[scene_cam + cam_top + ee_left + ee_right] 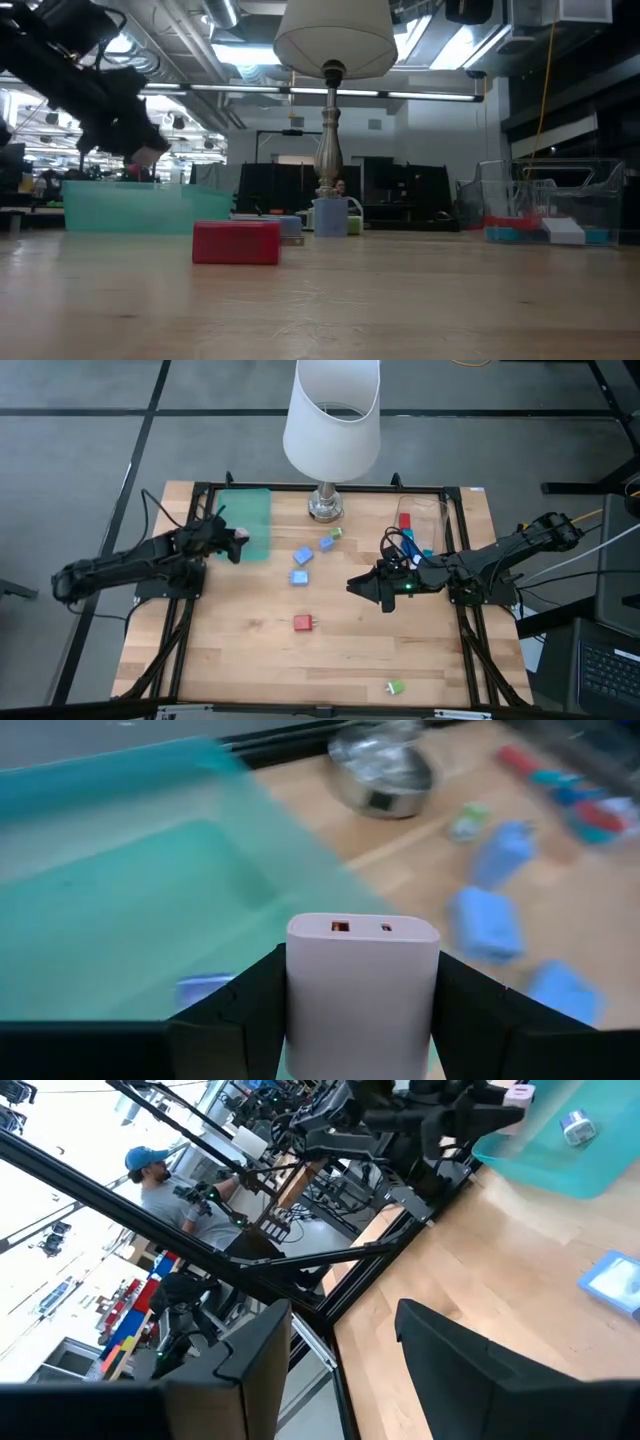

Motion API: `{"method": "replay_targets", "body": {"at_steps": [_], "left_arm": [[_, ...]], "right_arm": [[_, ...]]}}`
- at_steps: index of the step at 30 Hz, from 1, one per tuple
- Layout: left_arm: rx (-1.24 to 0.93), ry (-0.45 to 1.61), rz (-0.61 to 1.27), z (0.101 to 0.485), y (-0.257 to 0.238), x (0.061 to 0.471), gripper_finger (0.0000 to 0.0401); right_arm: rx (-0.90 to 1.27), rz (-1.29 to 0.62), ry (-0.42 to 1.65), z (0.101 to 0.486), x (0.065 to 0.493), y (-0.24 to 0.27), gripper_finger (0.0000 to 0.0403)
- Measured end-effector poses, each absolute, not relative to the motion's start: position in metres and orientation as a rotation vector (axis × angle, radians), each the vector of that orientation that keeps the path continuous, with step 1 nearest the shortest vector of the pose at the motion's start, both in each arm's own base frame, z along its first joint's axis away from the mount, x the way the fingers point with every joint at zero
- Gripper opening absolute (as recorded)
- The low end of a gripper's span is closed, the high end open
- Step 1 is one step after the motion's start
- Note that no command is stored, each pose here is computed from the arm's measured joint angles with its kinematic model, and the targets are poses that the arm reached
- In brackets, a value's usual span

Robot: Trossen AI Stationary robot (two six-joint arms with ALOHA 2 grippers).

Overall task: Pick & Place Office items
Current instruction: Put the pink charger adapter into the green bin, then put the red charger adapter into the green bin

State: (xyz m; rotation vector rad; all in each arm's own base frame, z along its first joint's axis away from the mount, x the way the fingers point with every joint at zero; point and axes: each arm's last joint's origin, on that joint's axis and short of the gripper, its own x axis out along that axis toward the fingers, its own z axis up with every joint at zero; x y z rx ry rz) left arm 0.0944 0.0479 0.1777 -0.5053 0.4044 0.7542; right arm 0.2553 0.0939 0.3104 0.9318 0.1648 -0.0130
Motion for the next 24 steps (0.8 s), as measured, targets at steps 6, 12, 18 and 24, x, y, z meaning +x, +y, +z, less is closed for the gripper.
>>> {"method": "replay_targets", "body": {"at_steps": [6, 12, 18, 24], "left_arm": [[-0.453, 0.435, 0.934, 0.168, 0.058, 0.087, 0.0188], [-0.516, 0.304, 0.881, 0.177, 0.062, 0.091, 0.0320], [-0.604, 0.249, 0.758, 0.185, 0.059, 0.095, 0.0363], [-0.649, 0.199, 0.513, 0.203, 0.052, 0.104, 0.0349]], "right_arm": [[0.957, -0.017, 0.164, 0.310, 0.255, 0.094, 0.0192], [0.957, -0.030, 0.156, 0.310, 0.255, 0.093, 0.0192], [0.956, -0.040, 0.150, 0.310, 0.255, 0.093, 0.0192], [0.946, -0.041, 0.150, 0.310, 0.255, 0.093, 0.0192]]}}
